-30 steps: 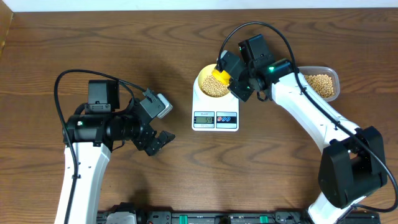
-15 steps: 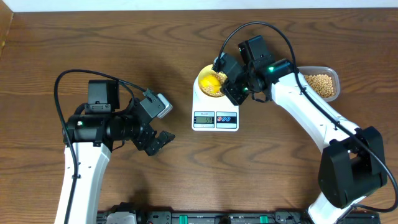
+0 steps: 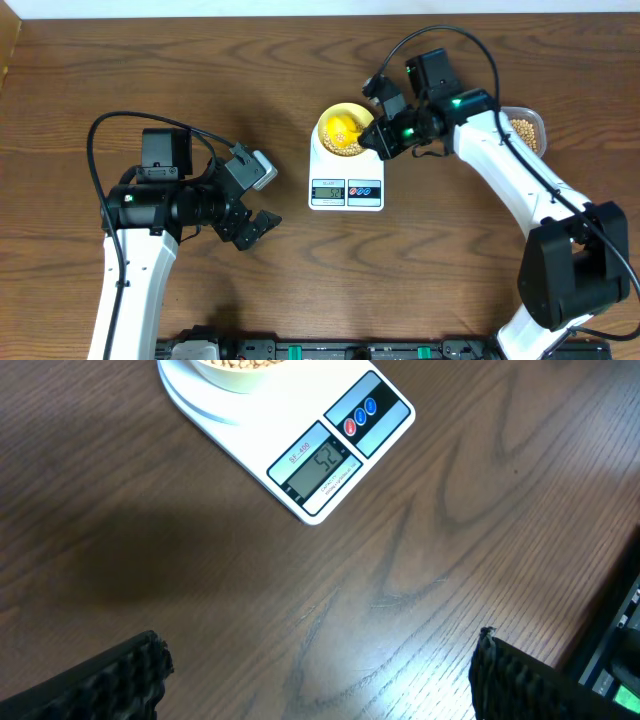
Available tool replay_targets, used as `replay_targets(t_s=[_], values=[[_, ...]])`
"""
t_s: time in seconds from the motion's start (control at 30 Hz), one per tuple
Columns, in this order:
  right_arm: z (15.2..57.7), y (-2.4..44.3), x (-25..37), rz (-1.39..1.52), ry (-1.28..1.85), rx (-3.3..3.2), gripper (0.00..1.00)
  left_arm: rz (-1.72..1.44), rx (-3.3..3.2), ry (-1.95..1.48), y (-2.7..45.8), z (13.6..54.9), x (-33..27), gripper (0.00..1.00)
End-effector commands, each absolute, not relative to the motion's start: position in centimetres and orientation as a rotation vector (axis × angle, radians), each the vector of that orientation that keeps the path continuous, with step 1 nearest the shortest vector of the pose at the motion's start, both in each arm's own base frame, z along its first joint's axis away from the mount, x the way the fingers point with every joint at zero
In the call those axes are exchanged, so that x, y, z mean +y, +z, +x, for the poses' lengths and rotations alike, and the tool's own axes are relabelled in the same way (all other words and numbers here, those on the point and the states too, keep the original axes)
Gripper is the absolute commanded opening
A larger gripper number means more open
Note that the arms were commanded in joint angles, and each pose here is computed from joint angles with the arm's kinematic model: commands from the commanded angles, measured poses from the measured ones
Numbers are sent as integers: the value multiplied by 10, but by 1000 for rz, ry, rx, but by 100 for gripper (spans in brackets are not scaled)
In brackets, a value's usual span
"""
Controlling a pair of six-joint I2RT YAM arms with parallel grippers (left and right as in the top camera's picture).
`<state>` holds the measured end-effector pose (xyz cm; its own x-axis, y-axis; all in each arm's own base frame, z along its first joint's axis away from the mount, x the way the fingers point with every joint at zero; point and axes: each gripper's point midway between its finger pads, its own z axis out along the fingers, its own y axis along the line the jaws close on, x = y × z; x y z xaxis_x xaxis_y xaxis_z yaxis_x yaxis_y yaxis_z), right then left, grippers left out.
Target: Scoop item into bowl and weigh 50g on scale
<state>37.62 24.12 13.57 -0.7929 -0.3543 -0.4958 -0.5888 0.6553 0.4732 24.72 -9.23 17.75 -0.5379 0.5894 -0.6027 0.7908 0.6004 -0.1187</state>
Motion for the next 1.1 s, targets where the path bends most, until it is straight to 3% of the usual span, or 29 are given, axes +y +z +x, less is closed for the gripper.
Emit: replay_targets(t_s=[0.0, 0.47, 1.07], values=[[377, 154, 242, -696, 1073, 2471, 1, 1103, 2284, -523, 185, 251, -94, 98], [388, 154, 221, -653, 1050, 2468, 1, 1103, 2284, -523, 185, 251, -94, 98], [407, 113, 229, -826, 446, 2490, 1, 1103, 2284, -523, 185, 251, -94, 98]])
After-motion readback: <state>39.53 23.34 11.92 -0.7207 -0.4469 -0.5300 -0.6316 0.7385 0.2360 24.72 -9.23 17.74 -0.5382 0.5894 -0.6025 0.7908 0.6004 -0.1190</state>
